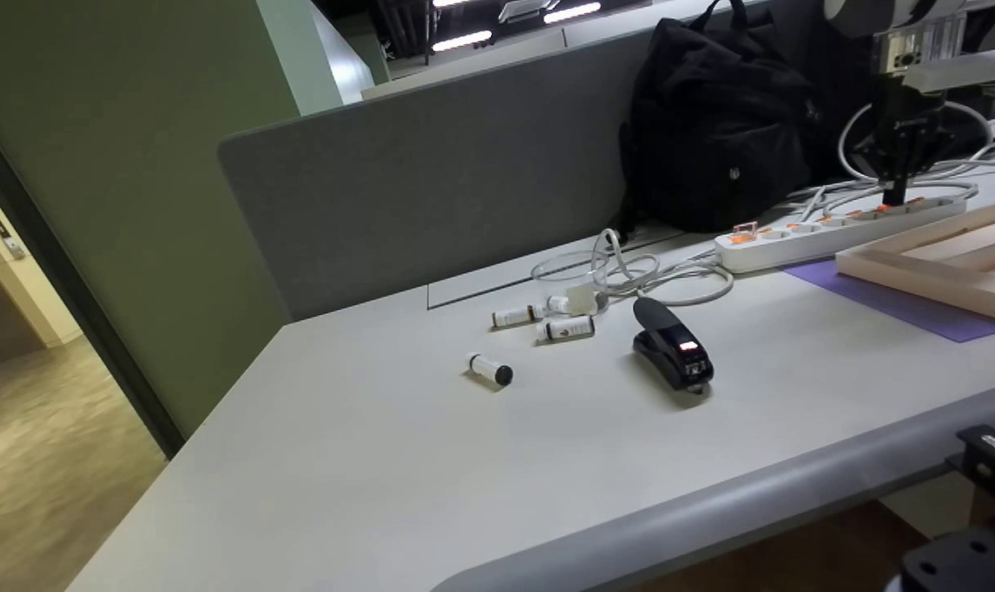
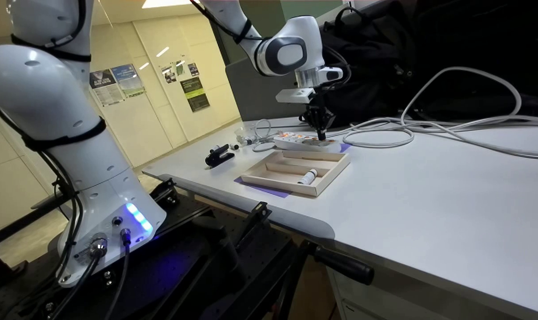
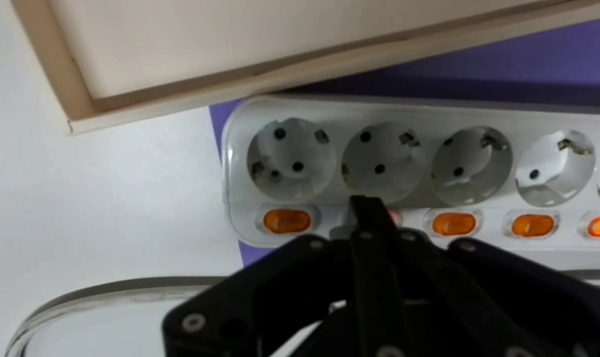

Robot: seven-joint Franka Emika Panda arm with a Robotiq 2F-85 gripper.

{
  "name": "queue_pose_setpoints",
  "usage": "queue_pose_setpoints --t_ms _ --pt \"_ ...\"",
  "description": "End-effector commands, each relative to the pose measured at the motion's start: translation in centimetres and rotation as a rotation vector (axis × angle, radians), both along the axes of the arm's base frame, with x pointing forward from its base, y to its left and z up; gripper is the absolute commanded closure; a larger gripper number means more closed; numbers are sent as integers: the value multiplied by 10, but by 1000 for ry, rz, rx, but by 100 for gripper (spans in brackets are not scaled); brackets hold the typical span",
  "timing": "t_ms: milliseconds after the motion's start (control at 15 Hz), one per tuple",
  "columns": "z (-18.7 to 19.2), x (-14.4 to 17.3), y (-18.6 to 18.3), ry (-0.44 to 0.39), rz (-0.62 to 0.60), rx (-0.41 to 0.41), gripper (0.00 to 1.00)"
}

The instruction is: Turn off the second switch from the right end

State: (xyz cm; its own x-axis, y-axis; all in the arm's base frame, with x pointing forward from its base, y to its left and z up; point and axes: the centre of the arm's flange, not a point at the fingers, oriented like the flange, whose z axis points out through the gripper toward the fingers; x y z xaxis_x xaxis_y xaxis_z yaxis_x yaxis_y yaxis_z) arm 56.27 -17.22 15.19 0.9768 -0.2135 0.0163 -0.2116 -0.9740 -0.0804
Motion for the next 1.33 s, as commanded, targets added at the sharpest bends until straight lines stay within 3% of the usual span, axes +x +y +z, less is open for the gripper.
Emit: queue_pose_setpoints --t_ms 0,1267 --pt "-18 0 7 17 -11 5 100" --pt "-34 -2 15 -70 56 32 100"
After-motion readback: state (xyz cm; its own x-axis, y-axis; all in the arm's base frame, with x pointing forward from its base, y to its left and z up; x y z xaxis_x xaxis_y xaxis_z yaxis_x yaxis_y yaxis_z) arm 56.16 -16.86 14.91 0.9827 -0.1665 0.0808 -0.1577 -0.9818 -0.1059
